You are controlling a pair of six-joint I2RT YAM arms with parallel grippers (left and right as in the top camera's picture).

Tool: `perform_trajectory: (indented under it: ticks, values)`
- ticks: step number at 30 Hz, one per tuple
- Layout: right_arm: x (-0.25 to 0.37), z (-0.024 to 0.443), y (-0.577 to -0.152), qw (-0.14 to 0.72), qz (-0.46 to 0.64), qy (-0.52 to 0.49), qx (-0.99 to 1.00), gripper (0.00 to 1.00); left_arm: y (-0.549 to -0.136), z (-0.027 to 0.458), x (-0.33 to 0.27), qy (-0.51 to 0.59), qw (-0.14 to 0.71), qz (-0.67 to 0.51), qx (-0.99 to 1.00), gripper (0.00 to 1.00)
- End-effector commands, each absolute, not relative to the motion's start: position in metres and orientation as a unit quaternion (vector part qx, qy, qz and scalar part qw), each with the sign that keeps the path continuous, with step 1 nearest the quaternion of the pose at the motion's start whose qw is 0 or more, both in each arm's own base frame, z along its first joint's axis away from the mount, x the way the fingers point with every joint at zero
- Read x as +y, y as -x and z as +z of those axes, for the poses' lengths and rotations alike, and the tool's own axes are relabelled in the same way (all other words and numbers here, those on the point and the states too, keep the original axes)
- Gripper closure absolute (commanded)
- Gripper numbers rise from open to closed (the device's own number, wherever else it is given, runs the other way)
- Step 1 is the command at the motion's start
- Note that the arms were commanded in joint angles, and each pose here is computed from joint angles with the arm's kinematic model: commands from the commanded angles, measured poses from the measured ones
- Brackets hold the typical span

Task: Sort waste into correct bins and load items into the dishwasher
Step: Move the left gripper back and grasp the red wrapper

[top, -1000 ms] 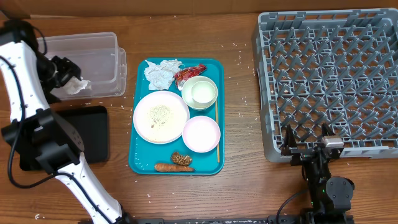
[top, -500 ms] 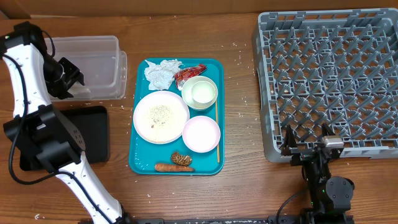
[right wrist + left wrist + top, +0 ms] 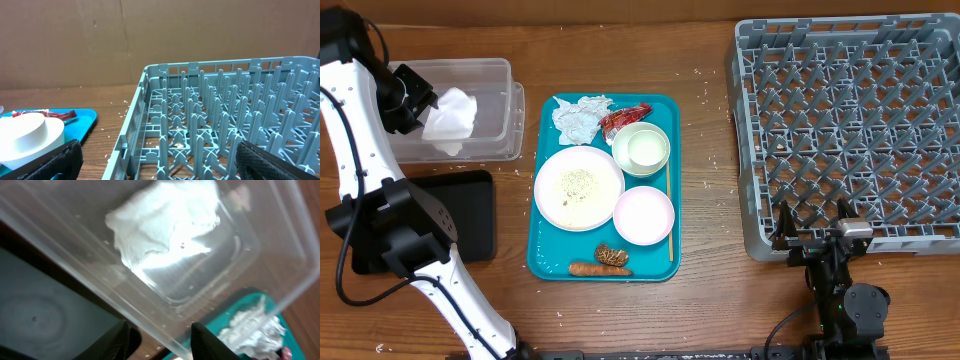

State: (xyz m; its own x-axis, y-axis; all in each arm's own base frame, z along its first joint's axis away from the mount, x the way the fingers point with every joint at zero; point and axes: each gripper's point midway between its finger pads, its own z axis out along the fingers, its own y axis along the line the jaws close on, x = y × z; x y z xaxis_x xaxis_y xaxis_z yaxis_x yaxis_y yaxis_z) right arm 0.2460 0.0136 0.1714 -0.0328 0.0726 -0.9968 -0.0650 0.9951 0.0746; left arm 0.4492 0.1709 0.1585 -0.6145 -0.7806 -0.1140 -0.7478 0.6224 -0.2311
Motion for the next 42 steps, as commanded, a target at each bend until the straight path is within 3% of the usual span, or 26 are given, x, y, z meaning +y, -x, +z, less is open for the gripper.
perform_trajectory:
  ticks: [1, 6, 8, 11, 17, 26, 31, 35, 42]
  values:
    - [0.015, 0.17, -0.246, 0.697, 0.052, 0.0, 0.715, 0.0, -0.467, 0.173, 0.136, 0.377, 0.115, -0.165, 0.904, 0.56]
    - [0.015, 0.17, -0.246, 0.697, 0.052, 0.0, 0.715, 0.0, -0.488, 0.191, 0.061, 0.244, 0.128, -0.273, 0.922, 0.39]
    - [0.015, 0.17, -0.246, 0.697, 0.052, 0.0, 0.715, 0.0, -0.491, 0.19, 0.029, 0.176, 0.131, -0.267, 0.938, 0.24]
    - [0.015, 0.17, -0.246, 0.697, 0.052, 0.0, 0.715, 0.0, -0.498, 0.18, -0.016, 0.092, 0.137, -0.206, 0.964, 0.11]
    - [0.015, 0.17, -0.246, 0.697, 0.052, 0.0, 0.715, 0.0, -0.514, 0.165, -0.083, 0.005, 0.172, -0.115, 0.978, 0.05]
    - [0.015, 0.17, -0.246, 0.697, 0.052, 0.0, 0.715, 0.0, -0.51, 0.112, -0.156, -0.096, 0.143, -0.096, 0.98, 0.12]
    - [0.015, 0.17, -0.246, 0.697, 0.052, 0.0, 0.715, 0.0, -0.508, 0.079, -0.159, -0.103, 0.111, -0.091, 0.984, 0.14]
    - [0.015, 0.17, -0.246, 0.697, 0.052, 0.0, 0.715, 0.0, -0.507, 0.062, -0.151, -0.102, 0.096, -0.071, 0.988, 0.25]
    - [0.015, 0.17, -0.246, 0.697, 0.052, 0.0, 0.715, 0.0, -0.494, 0.051, -0.147, -0.109, 0.064, -0.058, 0.99, 0.33]
